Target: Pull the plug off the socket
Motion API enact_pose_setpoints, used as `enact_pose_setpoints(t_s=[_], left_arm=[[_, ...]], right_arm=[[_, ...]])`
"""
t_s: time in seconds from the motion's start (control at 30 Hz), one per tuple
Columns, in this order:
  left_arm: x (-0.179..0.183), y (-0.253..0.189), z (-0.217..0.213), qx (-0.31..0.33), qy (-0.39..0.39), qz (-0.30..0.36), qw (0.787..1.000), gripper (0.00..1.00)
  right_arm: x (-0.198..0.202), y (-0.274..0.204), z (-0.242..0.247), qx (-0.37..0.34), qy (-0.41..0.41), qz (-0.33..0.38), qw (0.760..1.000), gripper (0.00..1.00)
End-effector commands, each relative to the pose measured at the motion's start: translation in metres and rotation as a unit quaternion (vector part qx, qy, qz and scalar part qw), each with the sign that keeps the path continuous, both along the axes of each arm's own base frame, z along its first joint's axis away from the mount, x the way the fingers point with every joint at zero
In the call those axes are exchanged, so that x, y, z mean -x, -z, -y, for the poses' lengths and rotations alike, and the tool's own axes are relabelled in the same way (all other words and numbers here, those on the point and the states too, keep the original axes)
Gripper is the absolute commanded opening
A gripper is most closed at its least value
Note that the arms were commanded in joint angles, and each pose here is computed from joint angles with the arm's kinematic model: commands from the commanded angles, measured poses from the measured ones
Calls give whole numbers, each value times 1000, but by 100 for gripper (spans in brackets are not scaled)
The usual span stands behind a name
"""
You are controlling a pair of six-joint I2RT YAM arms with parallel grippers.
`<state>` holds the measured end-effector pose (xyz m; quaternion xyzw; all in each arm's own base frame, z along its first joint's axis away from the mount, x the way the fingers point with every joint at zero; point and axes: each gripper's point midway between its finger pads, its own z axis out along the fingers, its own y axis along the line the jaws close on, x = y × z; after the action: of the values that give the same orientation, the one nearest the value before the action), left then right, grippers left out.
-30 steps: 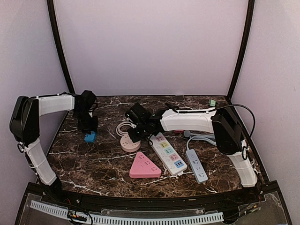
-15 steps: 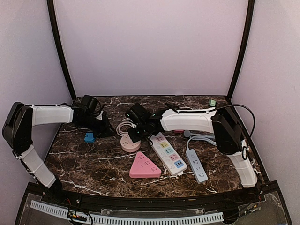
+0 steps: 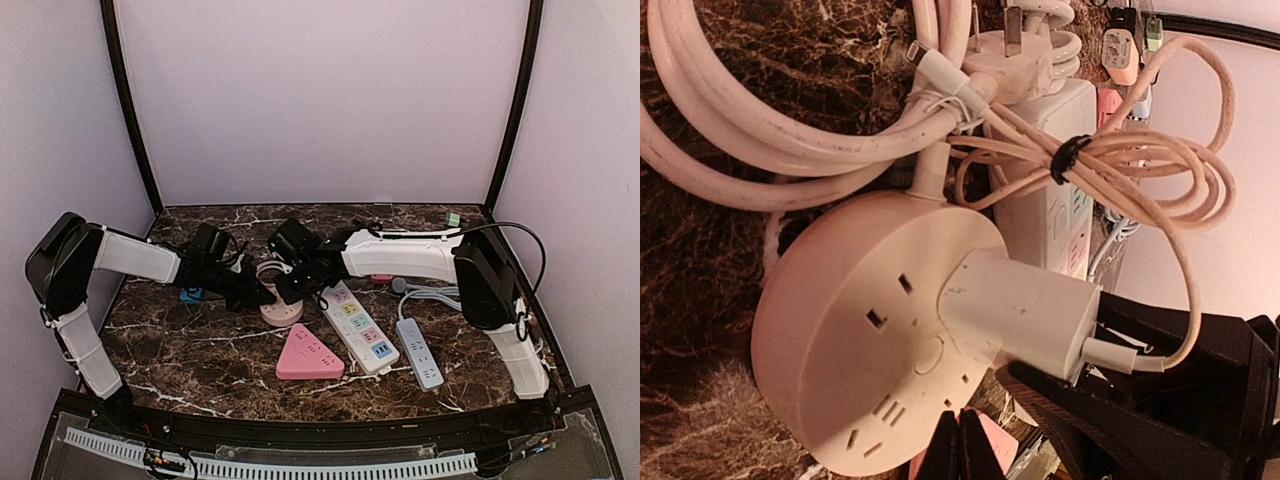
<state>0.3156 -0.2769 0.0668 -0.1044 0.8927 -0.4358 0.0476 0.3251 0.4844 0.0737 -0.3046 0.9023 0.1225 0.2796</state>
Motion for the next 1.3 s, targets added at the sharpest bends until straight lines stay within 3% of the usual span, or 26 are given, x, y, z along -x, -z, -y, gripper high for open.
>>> enact_pose_setpoints(t_s=[0.0,0.33,0.77,1.27], left_arm=[[-1,4,5,19,1,6,1000,1],[10,38,-5,0,-18,-23,1000,0],[35,83,-45,-133,-39,-84,987,0],[48,106,-60,-185,-38,-97,977,0]], right_arm=[[15,13,11,37,1,-29,999,9],[20,11,5,43,-6,-25,999,2],[24,-10,-4,48,-37,10,998,0],[22,-46,-7,-19,-42,-29,999,0]])
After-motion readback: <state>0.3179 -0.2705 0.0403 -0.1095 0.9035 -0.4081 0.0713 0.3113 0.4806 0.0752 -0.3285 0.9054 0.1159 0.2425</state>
